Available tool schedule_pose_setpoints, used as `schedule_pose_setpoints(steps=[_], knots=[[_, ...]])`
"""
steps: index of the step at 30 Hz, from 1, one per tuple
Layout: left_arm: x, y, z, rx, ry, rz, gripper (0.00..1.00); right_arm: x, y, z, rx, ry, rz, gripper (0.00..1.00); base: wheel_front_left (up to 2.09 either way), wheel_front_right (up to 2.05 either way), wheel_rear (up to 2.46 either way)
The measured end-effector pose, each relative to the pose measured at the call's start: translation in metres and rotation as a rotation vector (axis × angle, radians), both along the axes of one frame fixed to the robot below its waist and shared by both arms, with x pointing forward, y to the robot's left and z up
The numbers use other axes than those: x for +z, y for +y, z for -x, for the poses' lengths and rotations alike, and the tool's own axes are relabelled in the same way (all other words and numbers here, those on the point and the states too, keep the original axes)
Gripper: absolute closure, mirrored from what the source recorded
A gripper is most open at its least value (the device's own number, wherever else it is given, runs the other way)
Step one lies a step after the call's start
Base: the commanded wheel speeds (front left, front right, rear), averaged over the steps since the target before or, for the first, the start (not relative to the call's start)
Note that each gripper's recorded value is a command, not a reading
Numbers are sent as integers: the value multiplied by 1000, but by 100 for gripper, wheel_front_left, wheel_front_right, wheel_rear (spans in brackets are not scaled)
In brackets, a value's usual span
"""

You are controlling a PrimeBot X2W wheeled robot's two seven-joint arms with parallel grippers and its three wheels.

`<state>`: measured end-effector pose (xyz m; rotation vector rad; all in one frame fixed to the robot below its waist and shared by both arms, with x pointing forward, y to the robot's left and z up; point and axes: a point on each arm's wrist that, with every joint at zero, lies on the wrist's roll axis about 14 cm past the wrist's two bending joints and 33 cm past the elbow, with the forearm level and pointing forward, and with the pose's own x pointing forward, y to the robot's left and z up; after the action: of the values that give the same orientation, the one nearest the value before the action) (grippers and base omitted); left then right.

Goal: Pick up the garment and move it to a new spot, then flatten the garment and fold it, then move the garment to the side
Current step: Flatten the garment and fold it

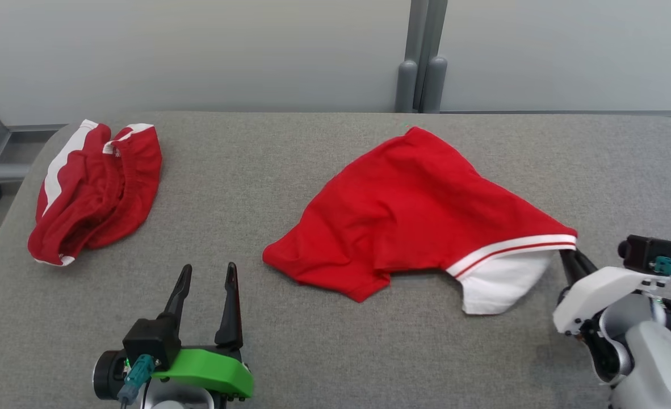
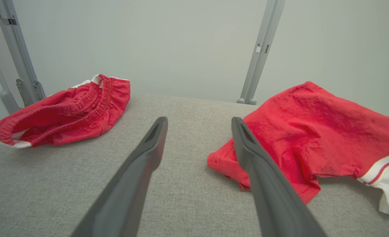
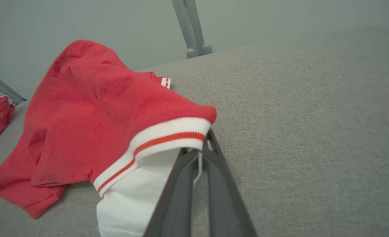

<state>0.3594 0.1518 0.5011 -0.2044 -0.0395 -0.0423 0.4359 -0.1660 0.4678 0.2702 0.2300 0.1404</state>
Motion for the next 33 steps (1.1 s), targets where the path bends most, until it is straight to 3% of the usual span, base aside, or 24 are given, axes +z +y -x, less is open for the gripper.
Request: schedule_pose_setpoints(steps=[6,15,16,17,19,33], knots=[[-4,-1,2,-2,12,2,0,-4,-37,8,-67,68,56,100,0,0,0],[-15,6,6,10,46,-6,0,-22,-58,9,-124,152,100,100,0,0,0],[-16,6,6,9,51,-8,0,-24,-59,9,-120,158,122,86,0,0,0],[-17,5,6,7,55,-9,0,-26,-61,10,-123,159,132,65,0,0,0],[-18,3,5,-1,58,-10,0,-28,-64,11,-136,157,130,0,0,0,0],[-26,-23,-1,-95,93,-14,0,5,-75,22,-189,-5,139,0,0,0,0]])
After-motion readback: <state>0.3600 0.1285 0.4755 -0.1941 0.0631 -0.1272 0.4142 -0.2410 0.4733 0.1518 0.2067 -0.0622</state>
